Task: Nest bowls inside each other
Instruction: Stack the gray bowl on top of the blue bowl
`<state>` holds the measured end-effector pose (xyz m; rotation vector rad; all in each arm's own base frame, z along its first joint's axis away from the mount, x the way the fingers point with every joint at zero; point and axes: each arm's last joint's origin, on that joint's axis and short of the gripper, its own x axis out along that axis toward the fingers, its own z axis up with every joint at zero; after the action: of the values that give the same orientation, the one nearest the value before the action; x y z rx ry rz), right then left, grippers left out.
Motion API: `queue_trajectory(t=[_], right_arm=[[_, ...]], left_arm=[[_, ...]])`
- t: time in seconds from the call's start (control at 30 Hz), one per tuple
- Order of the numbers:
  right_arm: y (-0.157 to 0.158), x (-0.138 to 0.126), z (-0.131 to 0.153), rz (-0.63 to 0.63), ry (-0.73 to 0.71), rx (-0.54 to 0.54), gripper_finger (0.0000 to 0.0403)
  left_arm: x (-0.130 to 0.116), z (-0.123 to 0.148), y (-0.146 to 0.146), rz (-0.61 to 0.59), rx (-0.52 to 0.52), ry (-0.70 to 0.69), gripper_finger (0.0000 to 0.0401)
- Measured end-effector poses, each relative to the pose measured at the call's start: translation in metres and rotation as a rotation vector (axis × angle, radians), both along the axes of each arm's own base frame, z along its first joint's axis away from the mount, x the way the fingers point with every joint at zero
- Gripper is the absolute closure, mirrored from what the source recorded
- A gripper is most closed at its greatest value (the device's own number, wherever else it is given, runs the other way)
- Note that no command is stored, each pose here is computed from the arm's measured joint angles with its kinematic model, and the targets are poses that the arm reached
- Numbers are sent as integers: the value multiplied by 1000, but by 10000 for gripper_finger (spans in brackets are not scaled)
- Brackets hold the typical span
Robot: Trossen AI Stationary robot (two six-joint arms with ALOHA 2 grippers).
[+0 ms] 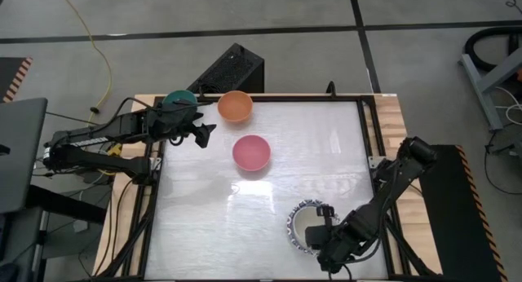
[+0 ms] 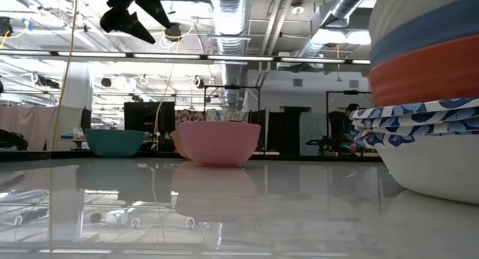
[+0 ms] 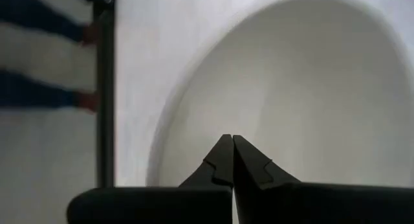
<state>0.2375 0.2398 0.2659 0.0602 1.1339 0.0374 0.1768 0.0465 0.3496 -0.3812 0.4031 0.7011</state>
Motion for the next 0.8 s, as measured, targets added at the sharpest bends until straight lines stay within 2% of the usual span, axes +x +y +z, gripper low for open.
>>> queue_trajectory(t=[0.2,0.33,0.57,0.8], right_arm=[[-17,-9,20,-115,-106,-75,394],[-24,-15,31,-155,-149,-80,394],[-8,-5,45,-30,-318,38,395],[-7,-10,44,-72,-297,58,395]], left_arm=[[0,0,0,0,0,0,83],[0,0,0,1,-1,-1,83],[0,0,0,0,0,0,83],[0,0,0,0,0,0,83]])
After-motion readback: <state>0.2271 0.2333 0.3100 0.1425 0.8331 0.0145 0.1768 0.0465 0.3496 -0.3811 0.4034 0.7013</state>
